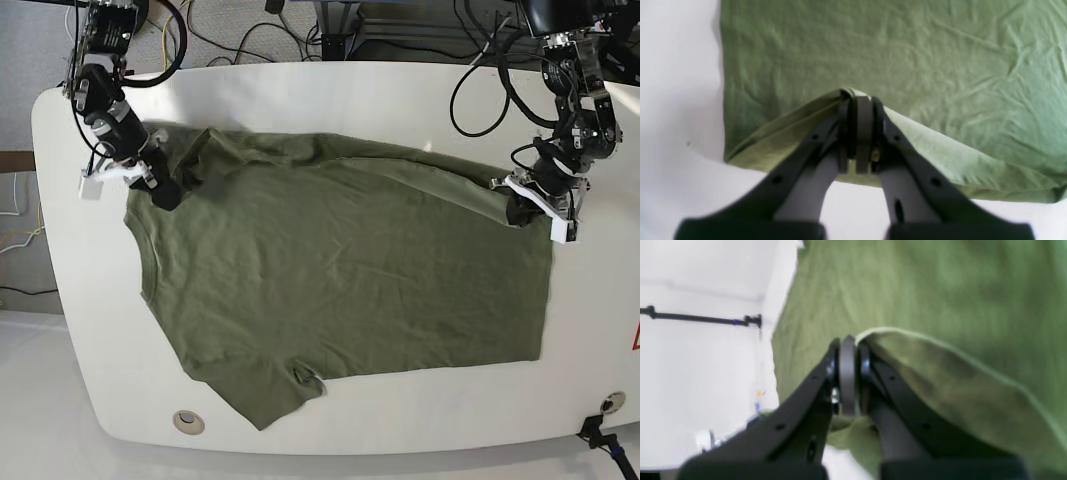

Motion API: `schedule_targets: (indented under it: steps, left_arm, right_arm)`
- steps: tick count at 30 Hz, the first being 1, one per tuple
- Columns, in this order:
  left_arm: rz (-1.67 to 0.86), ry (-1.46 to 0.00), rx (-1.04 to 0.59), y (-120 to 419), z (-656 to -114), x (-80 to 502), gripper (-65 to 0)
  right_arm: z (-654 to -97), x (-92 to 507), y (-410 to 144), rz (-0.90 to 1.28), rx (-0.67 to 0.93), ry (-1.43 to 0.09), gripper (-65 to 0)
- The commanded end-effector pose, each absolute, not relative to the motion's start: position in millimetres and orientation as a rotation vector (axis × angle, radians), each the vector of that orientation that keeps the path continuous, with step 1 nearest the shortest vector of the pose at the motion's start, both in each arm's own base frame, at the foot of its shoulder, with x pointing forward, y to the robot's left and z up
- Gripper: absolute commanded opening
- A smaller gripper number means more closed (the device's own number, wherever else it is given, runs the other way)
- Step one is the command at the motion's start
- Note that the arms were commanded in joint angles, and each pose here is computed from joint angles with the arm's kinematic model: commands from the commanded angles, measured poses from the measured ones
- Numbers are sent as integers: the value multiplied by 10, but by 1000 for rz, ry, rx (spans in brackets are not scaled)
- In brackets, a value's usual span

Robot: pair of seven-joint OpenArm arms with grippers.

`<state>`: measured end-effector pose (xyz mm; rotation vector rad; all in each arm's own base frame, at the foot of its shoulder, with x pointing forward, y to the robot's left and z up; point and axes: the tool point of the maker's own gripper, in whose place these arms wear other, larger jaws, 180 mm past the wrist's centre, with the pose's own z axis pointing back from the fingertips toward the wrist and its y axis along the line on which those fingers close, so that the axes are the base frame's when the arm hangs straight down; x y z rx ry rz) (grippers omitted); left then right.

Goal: Fold the T-shirt properly

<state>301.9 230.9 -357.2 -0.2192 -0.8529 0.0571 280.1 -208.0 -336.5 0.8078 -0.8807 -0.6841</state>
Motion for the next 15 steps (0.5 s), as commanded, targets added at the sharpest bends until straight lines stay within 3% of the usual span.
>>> schedule_targets:
  steps: [1,15]
  left_arm:
    - [50,-902,-222,2330,-3454,3121,-650]
    - [118,-909,-246,2456,-3491,3448,-650]
  right_arm:
    - [-3307,2895,-2145,-680,822,-906,-650]
    - [-3295,3608,-1971,-650,907,-884,-650]
